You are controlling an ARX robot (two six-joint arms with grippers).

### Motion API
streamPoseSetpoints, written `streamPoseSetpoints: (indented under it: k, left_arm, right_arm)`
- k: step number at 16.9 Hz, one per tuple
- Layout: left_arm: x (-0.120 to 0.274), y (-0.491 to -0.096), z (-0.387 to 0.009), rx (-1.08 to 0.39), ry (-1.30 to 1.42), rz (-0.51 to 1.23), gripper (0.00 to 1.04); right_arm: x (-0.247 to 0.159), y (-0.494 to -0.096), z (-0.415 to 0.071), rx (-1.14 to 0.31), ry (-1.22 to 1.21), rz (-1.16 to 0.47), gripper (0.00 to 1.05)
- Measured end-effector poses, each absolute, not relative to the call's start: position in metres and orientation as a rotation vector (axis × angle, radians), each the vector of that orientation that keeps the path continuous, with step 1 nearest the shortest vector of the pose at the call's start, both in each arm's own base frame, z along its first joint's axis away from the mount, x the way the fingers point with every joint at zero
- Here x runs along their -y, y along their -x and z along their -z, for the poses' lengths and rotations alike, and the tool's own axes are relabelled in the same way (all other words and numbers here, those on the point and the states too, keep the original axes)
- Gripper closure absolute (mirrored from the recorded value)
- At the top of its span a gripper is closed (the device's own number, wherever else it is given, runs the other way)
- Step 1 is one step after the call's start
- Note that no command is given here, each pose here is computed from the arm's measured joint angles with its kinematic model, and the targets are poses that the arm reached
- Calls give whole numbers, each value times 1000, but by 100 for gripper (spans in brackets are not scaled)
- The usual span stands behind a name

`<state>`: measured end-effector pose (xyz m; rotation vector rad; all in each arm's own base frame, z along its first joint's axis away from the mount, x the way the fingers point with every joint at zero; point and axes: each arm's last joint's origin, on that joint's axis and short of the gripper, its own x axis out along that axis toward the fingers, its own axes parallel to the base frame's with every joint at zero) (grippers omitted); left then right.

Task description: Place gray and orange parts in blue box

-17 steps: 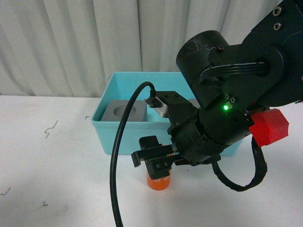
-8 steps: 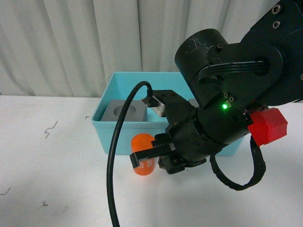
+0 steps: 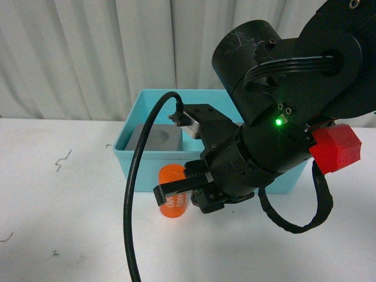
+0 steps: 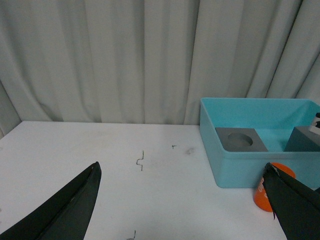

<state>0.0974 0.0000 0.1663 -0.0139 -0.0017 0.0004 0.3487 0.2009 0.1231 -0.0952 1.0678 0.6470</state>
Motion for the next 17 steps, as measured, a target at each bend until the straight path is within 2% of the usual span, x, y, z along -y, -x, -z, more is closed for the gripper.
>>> streamPoseSetpoints:
  k: [4, 7, 9, 10, 17]
  left_arm:
    - [0, -97, -166, 1, 14, 0, 7]
    - [0, -97, -166, 2, 14, 0, 7]
    - [0, -97, -166, 2, 14, 0, 7]
    - [0, -97, -166, 2, 14, 0, 7]
    - [0, -97, -166, 2, 14, 0, 7]
  right_arm:
    - [-214, -347, -139, -1051, 101, -625, 56]
    - [-221, -349, -156, -1012, 66, -500, 23]
    - [-222, -349, -158, -1009, 52, -462, 4]
    - [-222, -349, -158, -1008, 45, -457, 7]
    - [-229, -366, -153, -1040, 15, -455, 6]
